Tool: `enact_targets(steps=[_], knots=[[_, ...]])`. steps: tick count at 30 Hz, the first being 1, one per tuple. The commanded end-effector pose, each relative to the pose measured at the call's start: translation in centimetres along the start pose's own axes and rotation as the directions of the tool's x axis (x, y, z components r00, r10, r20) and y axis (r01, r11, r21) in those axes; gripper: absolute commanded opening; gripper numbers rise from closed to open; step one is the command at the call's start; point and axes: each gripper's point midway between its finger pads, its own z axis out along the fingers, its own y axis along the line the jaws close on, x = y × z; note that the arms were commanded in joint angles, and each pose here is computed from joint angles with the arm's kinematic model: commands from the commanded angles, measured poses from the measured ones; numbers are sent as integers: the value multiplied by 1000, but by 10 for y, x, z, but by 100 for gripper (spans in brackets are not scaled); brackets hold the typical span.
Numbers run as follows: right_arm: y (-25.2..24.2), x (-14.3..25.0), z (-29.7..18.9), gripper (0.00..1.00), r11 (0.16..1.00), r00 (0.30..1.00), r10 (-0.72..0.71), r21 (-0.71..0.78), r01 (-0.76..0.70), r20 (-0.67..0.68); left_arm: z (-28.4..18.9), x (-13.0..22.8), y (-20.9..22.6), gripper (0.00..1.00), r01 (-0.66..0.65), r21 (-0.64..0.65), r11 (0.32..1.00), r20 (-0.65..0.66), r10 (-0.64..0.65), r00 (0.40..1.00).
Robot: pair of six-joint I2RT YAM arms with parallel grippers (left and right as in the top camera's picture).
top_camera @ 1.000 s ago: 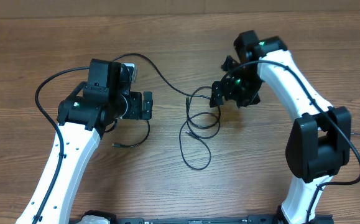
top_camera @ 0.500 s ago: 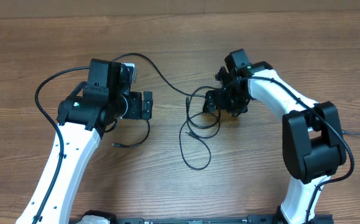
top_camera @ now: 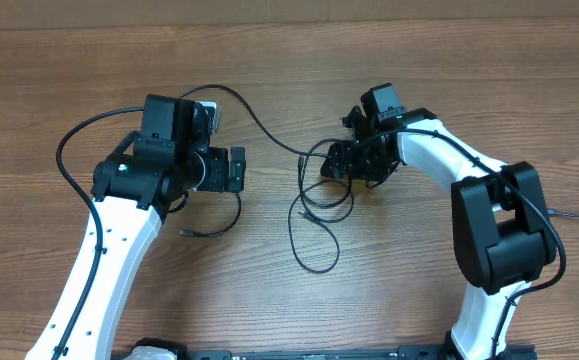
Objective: Untangle cables
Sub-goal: 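Move the right gripper back to the cable pile and grasp a cable, then pull the grasped cable up and to the right, separating it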
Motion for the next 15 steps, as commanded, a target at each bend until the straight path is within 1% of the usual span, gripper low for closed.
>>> enact_targets(steps=[1, 4, 6, 9, 10, 11, 12, 15], knots=[[7, 13, 20, 64, 999, 998, -7, -33, 5, -57, 0, -3, 0, 100, -1, 3, 1000, 7, 1, 1000], [3, 15, 32, 42, 1000, 998, -8, -28, 6, -70, 0, -3, 0, 100, -1, 3, 1000, 7, 1, 1000], [4, 11, 32, 39, 999, 998, -15, -32, 14, -55, 0, -3, 0, 100, -1, 3, 1000, 7, 1, 1000], [6, 5, 33, 24, 999, 999, -26, -38, 25, -32, 0, -3, 0, 100, -1, 3, 1000, 7, 1, 1000], [6, 4, 33, 18, 999, 999, -24, -39, 23, -29, 0, -3, 0, 100, -1, 3, 1000, 7, 1, 1000], [6, 4, 33, 8, 999, 999, -25, -39, 24, -28, 0, -3, 0, 100, -1, 3, 1000, 7, 1, 1000], [6, 4, 33, 4, 999, 999, -25, -39, 24, -28, 0, -3, 0, 100, -1, 3, 1000, 7, 1, 1000], [5, 3, 30, 4, 999, 999, -17, -38, 16, -29, 0, -3, 0, 100, -1, 3, 1000, 7, 1, 1000]])
